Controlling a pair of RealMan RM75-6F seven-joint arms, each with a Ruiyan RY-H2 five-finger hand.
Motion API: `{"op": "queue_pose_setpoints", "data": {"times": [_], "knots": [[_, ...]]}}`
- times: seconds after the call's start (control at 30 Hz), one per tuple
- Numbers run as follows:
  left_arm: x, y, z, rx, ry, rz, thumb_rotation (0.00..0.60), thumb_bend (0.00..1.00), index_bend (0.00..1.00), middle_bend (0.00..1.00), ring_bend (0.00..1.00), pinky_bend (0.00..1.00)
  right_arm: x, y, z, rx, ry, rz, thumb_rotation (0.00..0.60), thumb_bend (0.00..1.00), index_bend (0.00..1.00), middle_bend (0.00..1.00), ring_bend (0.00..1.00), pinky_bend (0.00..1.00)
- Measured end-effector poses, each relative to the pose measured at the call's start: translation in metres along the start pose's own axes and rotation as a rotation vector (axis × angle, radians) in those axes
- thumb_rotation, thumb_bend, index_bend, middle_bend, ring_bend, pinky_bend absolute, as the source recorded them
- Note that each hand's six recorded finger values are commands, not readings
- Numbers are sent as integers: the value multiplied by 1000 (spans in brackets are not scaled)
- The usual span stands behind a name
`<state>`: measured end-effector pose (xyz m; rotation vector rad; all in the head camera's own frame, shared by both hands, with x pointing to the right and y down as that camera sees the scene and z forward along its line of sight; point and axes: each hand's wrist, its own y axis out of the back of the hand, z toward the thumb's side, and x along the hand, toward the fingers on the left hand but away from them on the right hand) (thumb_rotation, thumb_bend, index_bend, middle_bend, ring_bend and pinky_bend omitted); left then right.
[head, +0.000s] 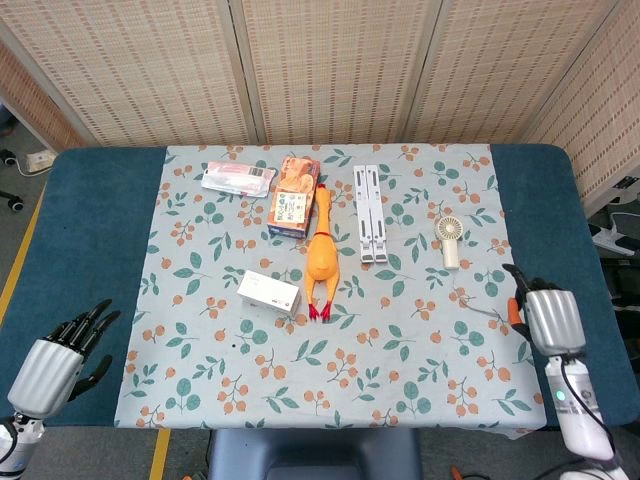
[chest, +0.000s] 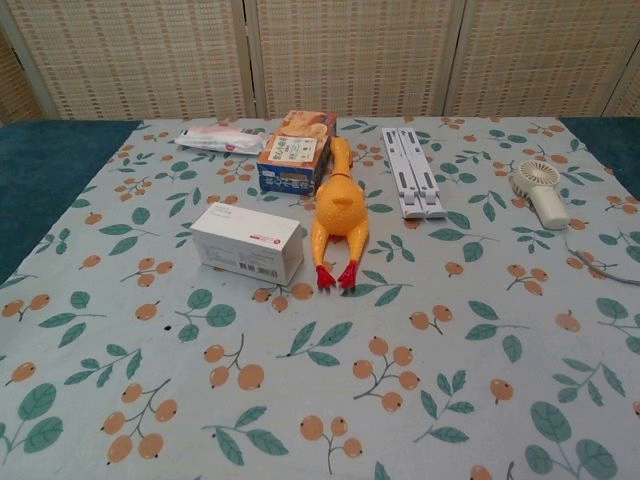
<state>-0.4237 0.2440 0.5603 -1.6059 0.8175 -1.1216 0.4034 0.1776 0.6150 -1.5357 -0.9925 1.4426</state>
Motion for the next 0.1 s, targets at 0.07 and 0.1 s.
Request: {"op": "queue_pose_setpoints", "data": {"times": [0.07,0.1], "knots": [[1,-1,1,6,-2,1,600,376,132,56,226,448,25,2,-4,31,16,-24,600,323,189,418,236,390],[1,-1,1,10,-2,1,600,376,132,56,226,448,33,2,-4,37,28,-26,600,323,187,398,222,385]]}}
